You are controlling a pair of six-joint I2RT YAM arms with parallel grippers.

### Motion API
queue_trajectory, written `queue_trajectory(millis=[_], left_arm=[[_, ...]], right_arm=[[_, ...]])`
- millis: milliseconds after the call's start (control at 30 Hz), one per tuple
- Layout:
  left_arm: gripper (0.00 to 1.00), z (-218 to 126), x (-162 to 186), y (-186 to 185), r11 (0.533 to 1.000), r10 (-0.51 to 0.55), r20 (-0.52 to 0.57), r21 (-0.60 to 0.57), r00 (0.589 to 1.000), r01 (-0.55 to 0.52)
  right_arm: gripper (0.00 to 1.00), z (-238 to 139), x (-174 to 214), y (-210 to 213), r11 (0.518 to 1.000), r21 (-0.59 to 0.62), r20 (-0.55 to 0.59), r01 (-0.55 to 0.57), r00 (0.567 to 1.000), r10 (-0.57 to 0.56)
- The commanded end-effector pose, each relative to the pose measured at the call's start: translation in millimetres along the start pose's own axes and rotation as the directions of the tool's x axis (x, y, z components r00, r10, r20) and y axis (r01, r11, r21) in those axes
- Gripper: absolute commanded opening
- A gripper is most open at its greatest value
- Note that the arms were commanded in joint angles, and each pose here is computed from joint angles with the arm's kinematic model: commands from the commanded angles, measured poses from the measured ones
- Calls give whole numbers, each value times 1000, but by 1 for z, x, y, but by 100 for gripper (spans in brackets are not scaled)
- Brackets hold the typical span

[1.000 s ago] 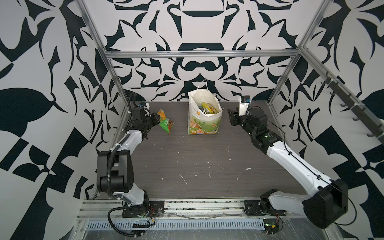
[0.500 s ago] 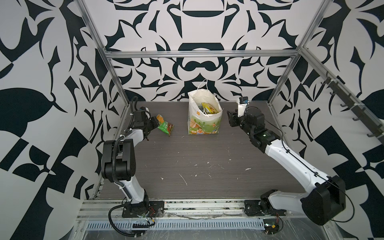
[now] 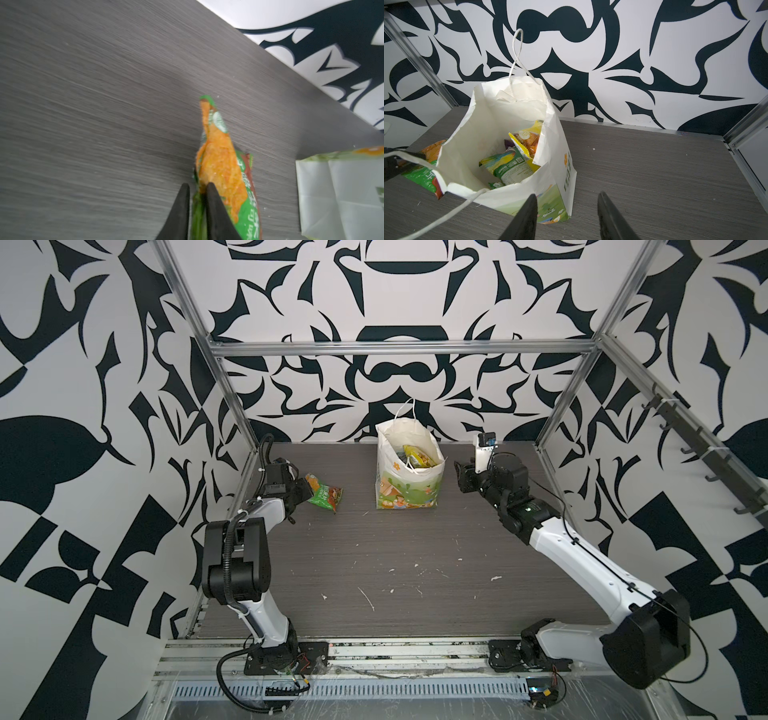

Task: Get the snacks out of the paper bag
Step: 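Lift the packet onto the table while the right gripper withdraws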

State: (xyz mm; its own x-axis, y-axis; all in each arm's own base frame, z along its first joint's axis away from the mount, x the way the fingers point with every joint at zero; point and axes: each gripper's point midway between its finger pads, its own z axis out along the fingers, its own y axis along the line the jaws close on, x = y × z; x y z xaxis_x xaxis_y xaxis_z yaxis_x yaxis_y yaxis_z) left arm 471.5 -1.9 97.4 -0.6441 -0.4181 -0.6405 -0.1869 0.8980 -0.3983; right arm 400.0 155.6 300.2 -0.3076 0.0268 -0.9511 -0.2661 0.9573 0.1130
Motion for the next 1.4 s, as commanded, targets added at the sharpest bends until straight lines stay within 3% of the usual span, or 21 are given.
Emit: queue_trajectory(millis=[0, 100, 333, 400, 500, 567, 667, 800, 967, 1167, 1367], left_arm=[[30, -5, -2, 9, 999, 9, -6, -52, 1000, -9], [37, -11, -5, 13, 996, 3, 1, -88, 1000, -3], [42, -29, -9, 20, 988, -10, 21, -152, 1000, 13], [51, -40, -19, 22, 982, 3, 47, -188, 999, 6], [58, -66, -40, 17, 978, 3, 133, -209, 991, 25], [63, -88, -56, -1, 981, 39, 203, -194, 978, 1], [69, -120, -74, -51, 978, 166, 285, -168, 944, -122], [75, -150, -82, -131, 948, 317, 335, -85, 888, -306], [76, -167, -76, -192, 901, 397, 353, 27, 847, -433], [78, -172, -55, -226, 849, 454, 341, 115, 823, -516], [79, -164, -42, -229, 831, 475, 311, 148, 823, -535]], right_arm=[[51, -7, -33, 0, 1000, 8, 82, 6, 997, -7], [51, -8, -34, 0, 1000, 10, 83, 12, 996, -13], [51, -10, -37, -1, 1000, 15, 89, 20, 996, -22], [51, -11, -39, 0, 1000, 14, 92, 27, 995, -28], [51, -12, -46, 0, 999, 17, 85, 35, 996, -36], [52, -11, -54, 2, 1000, 13, 71, 19, 997, -20], [54, -4, -63, 8, 1000, -7, 3, 21, 1000, -21], [59, 18, -70, 21, 997, -72, -124, -12, 992, 3], [59, 50, -76, 20, 999, -39, -254, -33, 967, 22], [59, 86, -69, 31, 997, -77, -389, 11, 921, -40], [57, 119, -69, 41, 987, -149, -360, 67, 925, -117]])
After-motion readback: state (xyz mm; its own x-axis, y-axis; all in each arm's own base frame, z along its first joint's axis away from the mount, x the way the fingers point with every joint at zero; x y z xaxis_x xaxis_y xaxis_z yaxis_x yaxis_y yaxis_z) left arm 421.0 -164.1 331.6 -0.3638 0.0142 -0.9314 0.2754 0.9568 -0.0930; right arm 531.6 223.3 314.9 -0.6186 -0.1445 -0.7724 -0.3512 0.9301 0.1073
